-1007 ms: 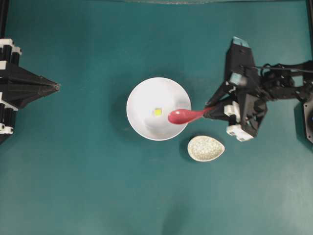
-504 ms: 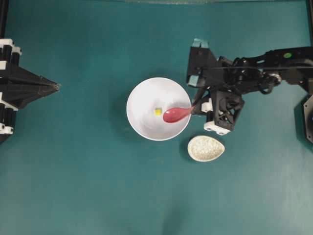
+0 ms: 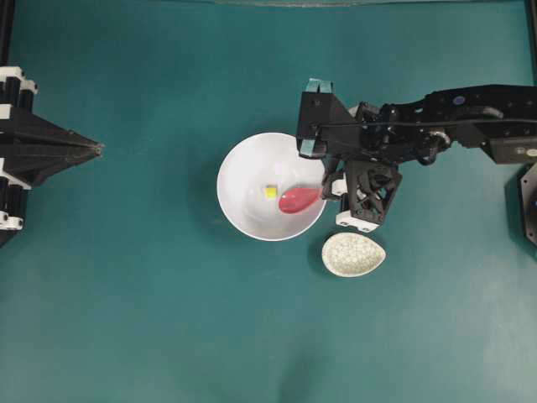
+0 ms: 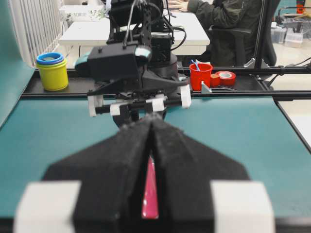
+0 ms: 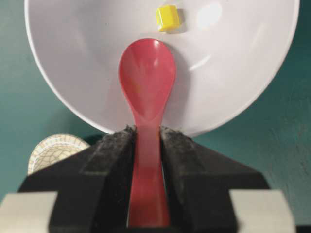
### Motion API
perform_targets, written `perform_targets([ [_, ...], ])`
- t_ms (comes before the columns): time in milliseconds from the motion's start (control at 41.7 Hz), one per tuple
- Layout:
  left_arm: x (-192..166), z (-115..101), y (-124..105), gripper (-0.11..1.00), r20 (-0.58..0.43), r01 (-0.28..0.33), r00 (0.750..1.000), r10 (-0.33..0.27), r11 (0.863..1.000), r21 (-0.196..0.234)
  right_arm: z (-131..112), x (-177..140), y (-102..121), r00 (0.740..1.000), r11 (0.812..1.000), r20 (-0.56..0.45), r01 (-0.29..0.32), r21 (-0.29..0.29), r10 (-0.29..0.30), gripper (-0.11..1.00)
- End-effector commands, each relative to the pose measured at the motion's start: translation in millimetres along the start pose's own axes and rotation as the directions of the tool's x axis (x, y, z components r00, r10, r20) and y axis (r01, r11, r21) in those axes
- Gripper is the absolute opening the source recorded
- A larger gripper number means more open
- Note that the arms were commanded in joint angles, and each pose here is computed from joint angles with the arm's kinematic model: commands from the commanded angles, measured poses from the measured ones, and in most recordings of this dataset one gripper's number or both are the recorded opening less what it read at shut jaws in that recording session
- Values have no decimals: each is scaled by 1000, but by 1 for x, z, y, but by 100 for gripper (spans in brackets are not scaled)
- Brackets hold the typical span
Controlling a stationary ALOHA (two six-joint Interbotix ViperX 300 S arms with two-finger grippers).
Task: Scoop the yellow hexagonal prism block from the bowl with a spoon using the right arm.
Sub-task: 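Push the spoon under the yellow hexagonal block inside the bowl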
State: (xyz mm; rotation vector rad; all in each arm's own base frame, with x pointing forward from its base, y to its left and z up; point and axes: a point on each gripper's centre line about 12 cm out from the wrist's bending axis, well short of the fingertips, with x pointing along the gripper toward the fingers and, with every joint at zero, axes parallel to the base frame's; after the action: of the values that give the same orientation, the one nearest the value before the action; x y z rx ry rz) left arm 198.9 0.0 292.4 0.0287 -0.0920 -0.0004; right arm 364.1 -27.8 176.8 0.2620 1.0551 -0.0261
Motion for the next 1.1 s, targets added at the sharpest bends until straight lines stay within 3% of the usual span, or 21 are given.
perform_targets([
  [0, 3, 6, 0, 0, 14, 2, 1000, -2, 1000, 4, 14, -7, 0, 999, 1000, 52, 3, -4, -3, 24],
  [1079, 3, 5, 0, 0, 6, 2, 1000, -2, 1000, 4, 41, -1, -11, 973, 998, 226, 63, -27, -56, 24],
])
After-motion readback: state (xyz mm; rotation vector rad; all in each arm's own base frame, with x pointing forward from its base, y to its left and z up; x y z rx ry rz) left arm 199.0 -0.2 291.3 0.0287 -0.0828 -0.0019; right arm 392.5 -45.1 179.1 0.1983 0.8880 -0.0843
